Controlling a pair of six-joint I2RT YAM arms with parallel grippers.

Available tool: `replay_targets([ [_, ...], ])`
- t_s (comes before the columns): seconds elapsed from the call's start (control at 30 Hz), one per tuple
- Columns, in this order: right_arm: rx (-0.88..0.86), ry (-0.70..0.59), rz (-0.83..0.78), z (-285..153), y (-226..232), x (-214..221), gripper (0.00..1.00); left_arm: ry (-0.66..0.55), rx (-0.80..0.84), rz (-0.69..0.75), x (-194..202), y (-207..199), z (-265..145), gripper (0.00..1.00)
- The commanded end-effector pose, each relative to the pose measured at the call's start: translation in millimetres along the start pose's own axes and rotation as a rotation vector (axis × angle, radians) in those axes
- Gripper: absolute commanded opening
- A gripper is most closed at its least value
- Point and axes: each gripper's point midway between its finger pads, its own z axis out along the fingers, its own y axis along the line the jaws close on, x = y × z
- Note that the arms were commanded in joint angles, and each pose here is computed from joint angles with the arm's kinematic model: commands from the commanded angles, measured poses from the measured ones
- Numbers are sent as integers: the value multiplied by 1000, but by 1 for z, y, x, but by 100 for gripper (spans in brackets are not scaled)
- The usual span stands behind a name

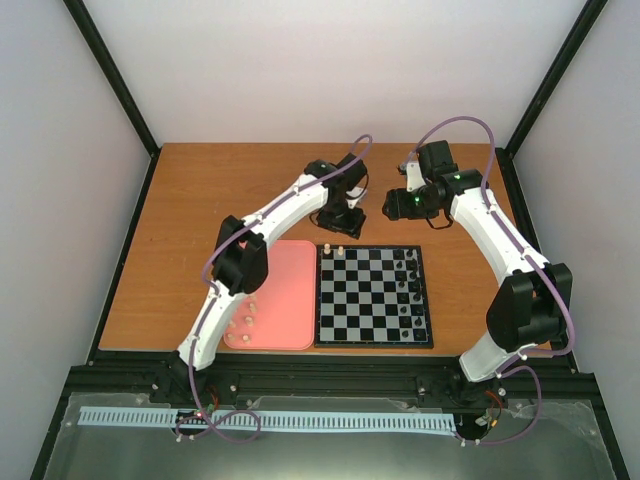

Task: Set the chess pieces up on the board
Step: Place the chess piece on the chessboard, then pick up the chess piece from the storage box.

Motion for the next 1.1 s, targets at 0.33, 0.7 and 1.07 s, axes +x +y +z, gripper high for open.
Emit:
replay_targets([
  [0.33,-19,-21,-1,-3,1,-4,68,-249,-331,-354,40,133,-117,72],
  [0.7,-51,-4,8,2,6,-1,68,-173,-376,-649,137,216,-96,65],
  [1.07,-26,-6,0,0,2,1,68,-155,-341,-744,142,247,-69,55],
])
